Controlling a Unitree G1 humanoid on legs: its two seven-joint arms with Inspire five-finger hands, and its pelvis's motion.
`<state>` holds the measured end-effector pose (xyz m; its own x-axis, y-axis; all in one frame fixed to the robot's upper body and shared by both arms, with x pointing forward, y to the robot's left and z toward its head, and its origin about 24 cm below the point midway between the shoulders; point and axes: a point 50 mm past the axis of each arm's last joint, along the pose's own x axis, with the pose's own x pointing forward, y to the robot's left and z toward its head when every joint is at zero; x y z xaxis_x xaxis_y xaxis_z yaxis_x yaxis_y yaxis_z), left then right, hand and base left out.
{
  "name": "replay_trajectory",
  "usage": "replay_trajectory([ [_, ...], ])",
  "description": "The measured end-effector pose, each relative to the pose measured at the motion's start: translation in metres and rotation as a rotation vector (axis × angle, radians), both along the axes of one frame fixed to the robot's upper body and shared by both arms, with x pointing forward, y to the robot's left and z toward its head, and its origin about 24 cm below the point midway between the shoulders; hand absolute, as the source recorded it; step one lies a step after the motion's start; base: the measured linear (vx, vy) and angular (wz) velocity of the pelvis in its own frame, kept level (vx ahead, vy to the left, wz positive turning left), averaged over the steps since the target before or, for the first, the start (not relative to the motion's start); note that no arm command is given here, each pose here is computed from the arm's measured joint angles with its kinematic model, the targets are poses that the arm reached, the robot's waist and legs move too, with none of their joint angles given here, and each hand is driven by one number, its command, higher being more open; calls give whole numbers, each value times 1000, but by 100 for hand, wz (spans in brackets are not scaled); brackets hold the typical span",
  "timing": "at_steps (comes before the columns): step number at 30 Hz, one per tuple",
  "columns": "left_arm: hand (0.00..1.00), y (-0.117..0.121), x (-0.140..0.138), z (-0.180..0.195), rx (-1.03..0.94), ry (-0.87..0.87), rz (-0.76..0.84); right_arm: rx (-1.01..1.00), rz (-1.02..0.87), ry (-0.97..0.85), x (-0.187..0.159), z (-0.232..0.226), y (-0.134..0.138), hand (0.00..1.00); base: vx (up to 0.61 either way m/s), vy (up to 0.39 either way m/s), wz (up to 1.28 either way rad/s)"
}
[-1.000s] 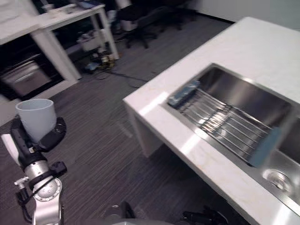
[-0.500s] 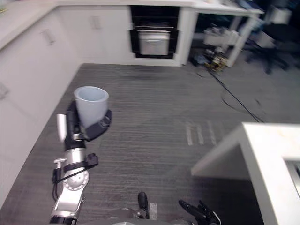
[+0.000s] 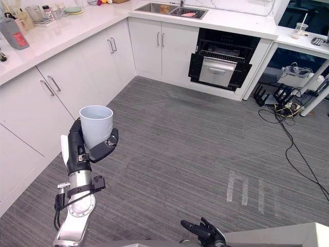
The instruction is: Walk over to the sink, pick up the cup, carry it to the dishwasher, place the cup inside the dishwasher, then close the dishwasher door
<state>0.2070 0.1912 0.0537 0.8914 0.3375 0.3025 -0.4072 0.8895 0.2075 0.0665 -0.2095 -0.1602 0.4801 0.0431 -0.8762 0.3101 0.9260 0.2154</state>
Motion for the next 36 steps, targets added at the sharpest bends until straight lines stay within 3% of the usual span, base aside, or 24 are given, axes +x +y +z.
replay_trajectory([
  [7, 0, 3, -8, -5, -107, -5, 41, 41, -148, 132, -65, -5, 2, 100, 69, -44, -26],
  [13, 0, -16, 0, 7, -268, -140, -35, 79, -199, 143, -62, -6, 7, 100, 3, -72, 4],
  [19, 0, -1, -3, 13, -307, -225, 5, 109, -218, 209, -56, -9, 7, 100, -90, -98, 38],
  [25, 0, 19, -15, 15, -323, -274, 106, 91, -32, 213, -32, -8, 1, 100, -99, -50, 16],
  [29, 0, 14, -21, 31, -347, -364, 89, 76, 35, 157, -7, -3, -4, 100, -2, 58, 43],
  [36, 0, 28, -32, 22, -342, -321, 170, 41, 50, 223, -22, -3, -18, 100, 342, 254, -1],
])
